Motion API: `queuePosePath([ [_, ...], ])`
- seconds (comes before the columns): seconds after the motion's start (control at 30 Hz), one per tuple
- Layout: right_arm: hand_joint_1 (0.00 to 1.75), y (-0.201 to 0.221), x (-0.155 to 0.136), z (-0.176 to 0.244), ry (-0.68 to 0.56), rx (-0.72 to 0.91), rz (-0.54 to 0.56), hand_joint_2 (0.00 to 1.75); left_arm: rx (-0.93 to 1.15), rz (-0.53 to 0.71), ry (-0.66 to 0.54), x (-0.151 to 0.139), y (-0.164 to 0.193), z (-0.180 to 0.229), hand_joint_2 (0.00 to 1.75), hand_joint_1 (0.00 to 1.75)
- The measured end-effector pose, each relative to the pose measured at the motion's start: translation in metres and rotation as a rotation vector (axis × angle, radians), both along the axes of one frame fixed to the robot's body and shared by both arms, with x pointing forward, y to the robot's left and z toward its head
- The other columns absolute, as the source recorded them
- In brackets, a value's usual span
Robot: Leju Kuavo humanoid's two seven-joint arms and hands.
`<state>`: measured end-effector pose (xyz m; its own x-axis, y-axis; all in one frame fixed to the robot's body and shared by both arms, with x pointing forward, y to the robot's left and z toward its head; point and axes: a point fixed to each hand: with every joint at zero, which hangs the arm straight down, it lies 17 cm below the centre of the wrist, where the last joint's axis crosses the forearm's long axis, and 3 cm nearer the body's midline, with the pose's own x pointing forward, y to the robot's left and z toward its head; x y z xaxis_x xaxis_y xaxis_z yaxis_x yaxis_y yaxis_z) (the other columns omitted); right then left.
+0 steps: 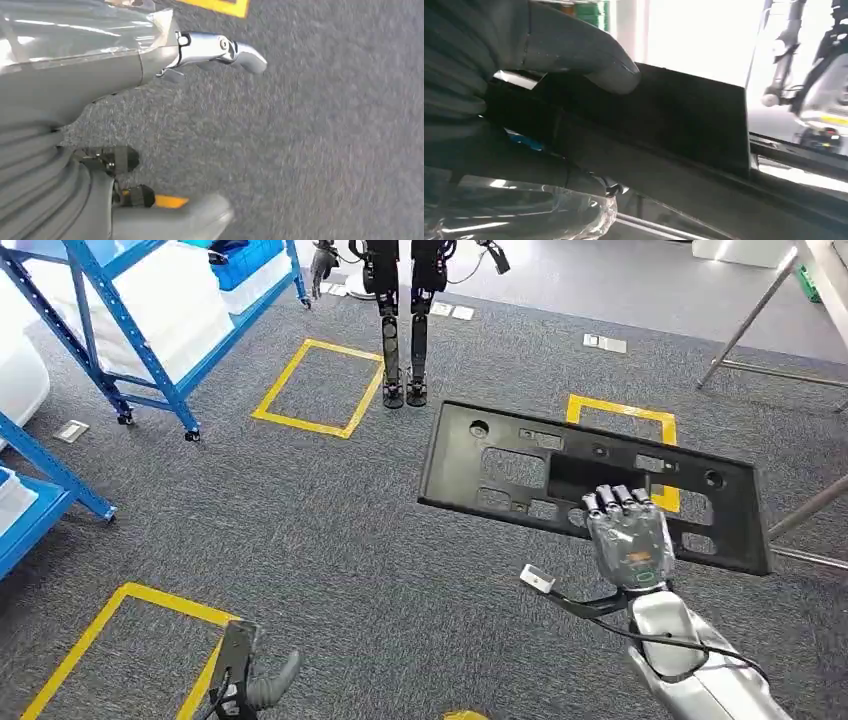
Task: Take the parts from the cabinet and place them on the table.
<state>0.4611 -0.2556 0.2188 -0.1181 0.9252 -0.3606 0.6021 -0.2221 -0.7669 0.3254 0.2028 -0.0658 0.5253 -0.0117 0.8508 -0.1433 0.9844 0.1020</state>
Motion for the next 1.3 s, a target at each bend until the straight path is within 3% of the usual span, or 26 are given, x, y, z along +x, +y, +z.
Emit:
queuePosePath([
  [0.8,1.75,0.006,0.000,-0.006,0.005,0.010,0.042,1.75,0.018,0.011,0.016,-0.005,0.006,-0.010,1.75,0.00],
  [1.3,1.75,-0.012,0.004,-0.004,-0.002,0.028,-0.004,1.75,0.010,0.009,0.020,-0.006,0.000,-0.012,1.75,0.00],
])
